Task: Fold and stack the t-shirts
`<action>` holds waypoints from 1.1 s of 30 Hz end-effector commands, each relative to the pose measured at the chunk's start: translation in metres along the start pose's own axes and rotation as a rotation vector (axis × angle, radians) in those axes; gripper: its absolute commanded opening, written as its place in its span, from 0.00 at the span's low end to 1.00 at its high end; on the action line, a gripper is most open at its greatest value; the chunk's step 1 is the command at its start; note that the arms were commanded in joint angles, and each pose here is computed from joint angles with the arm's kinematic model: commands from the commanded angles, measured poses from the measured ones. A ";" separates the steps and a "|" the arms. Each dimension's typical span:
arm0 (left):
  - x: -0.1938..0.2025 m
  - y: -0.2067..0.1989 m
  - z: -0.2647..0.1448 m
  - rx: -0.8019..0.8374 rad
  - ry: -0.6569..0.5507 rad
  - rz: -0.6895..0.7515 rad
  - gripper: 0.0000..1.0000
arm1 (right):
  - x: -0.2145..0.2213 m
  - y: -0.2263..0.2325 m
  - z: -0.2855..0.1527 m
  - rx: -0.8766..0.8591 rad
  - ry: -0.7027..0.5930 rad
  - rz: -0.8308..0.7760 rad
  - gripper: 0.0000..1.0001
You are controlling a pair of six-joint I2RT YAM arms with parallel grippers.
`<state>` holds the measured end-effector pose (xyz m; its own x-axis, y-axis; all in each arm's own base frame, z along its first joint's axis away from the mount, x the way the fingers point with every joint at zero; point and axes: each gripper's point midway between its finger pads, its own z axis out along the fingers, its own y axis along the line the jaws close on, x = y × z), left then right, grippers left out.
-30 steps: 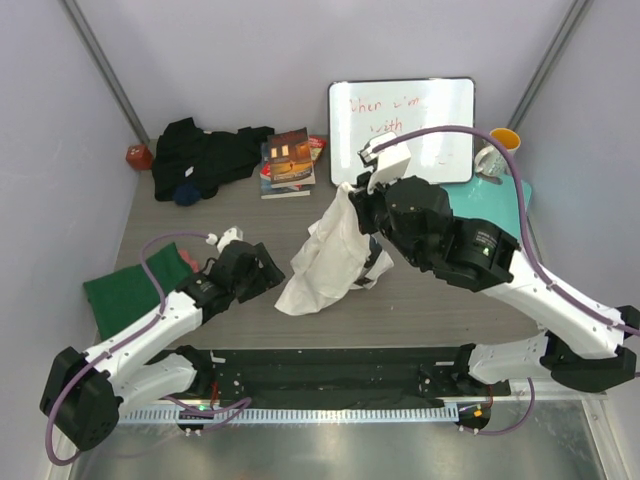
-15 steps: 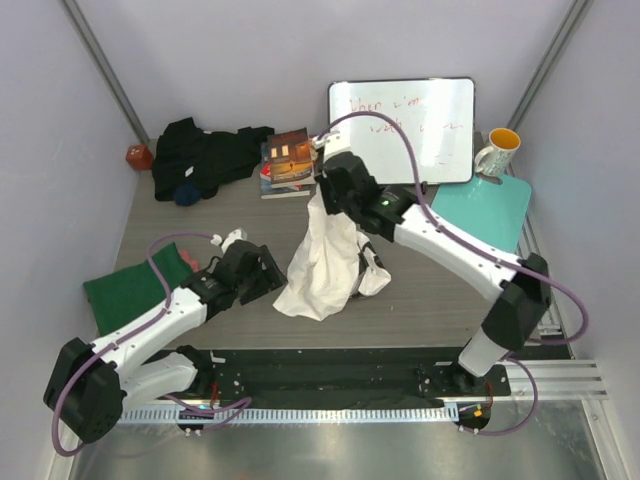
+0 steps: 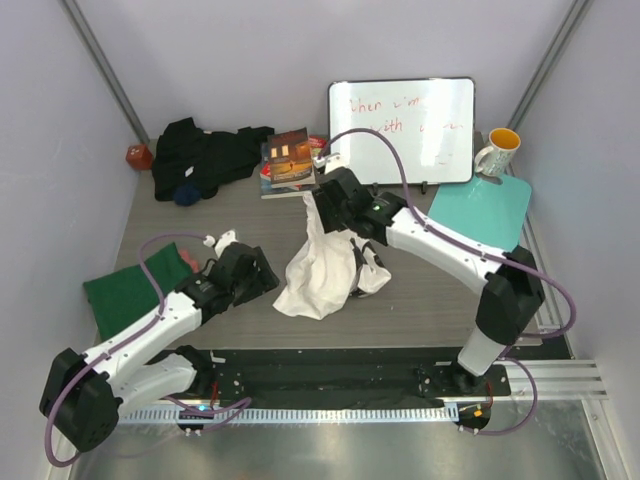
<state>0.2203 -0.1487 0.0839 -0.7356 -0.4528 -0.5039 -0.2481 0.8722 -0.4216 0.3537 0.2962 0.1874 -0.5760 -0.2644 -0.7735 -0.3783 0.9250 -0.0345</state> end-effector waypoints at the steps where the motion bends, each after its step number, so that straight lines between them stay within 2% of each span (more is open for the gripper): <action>1: -0.013 0.000 0.001 -0.013 -0.053 -0.008 0.75 | -0.033 -0.034 -0.069 0.059 -0.134 0.042 0.62; 4: -0.012 -0.004 0.004 -0.012 -0.042 -0.008 0.75 | -0.042 -0.043 -0.093 0.068 -0.167 0.029 0.59; 6: -0.011 -0.004 0.006 -0.015 -0.035 -0.009 0.75 | -0.043 -0.034 -0.111 -0.013 -0.178 -0.017 0.56; 9: -0.012 0.000 0.006 -0.029 -0.045 -0.014 0.75 | -0.016 0.013 -0.123 -0.207 -0.109 -0.103 0.53; 11: -0.014 0.010 0.002 -0.064 -0.068 -0.043 0.75 | 0.021 0.041 -0.119 -0.279 -0.026 -0.174 0.54; 14: -0.023 0.037 -0.010 -0.169 -0.144 -0.145 0.75 | 0.071 0.066 -0.102 -0.322 0.073 -0.219 0.56; 16: -0.029 0.061 -0.022 -0.252 -0.200 -0.185 0.75 | 0.087 0.086 -0.099 -0.389 0.102 -0.201 0.57; 17: -0.038 0.062 -0.034 -0.232 -0.253 -0.241 0.75 | 0.101 0.097 -0.100 -0.420 0.120 -0.210 0.57; 19: -0.046 0.080 -0.051 -0.277 -0.326 -0.271 0.75 | 0.102 0.112 -0.102 -0.467 0.101 -0.195 0.58; 21: -0.060 0.081 -0.073 -0.220 -0.412 -0.349 0.75 | 0.106 0.123 -0.101 -0.498 0.095 -0.194 0.59; 25: -0.075 0.091 -0.102 -0.170 -0.529 -0.398 0.75 | 0.127 0.146 -0.088 -0.534 0.152 -0.232 0.60; 27: -0.078 0.091 -0.107 -0.171 -0.538 -0.392 0.75 | 0.137 0.162 -0.079 -0.549 0.183 -0.264 0.60; 33: -0.072 0.087 -0.098 -0.252 -0.452 -0.313 0.74 | 0.148 0.202 -0.066 -0.585 0.195 -0.311 0.64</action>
<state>0.1895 -0.0309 0.1565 -0.2722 -0.7129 -0.6463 -0.5508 0.6662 -0.5028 0.1456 0.3902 0.0915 -0.5030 -0.6316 -0.5900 -0.8268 0.5504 0.1158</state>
